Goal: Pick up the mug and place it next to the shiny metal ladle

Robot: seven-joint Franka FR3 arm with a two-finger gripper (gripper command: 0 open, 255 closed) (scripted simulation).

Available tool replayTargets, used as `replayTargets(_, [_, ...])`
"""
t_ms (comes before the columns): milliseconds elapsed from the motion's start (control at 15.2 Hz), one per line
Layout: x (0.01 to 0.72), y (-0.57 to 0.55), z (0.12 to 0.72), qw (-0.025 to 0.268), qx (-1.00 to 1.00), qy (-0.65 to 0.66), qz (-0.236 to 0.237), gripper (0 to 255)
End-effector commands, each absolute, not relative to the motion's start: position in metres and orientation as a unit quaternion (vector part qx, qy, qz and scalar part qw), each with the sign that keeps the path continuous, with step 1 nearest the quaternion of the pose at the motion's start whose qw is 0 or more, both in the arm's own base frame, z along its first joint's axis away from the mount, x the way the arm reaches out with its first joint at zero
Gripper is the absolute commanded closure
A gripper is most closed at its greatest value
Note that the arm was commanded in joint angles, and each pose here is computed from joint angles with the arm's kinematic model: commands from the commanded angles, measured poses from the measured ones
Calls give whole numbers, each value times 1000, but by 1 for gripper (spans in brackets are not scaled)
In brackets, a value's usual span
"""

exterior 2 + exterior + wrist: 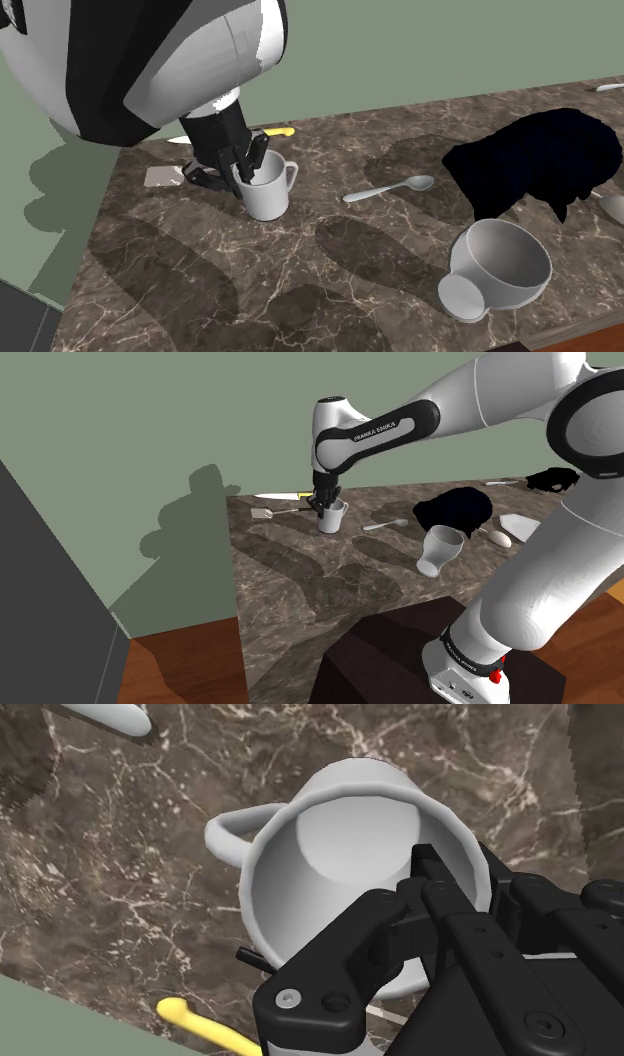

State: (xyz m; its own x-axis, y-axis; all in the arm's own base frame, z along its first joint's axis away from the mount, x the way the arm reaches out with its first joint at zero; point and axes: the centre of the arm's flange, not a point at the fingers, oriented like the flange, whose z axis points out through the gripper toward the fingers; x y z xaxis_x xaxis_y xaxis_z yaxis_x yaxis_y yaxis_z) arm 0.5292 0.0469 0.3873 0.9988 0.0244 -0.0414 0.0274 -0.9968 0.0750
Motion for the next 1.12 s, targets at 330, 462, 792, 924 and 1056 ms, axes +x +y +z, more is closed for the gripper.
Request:
replayTargets(330, [531,47,425,38,999,13,-20,255])
replayTargets(462, [531,47,435,38,999,13,-20,255])
replayTargets(792, [531,47,461,38,999,13,-20,255])
replayTargets(924, [531,47,472,38,999,13,-20,255])
replayTargets(1056, [531,47,483,38,999,13,-20,255])
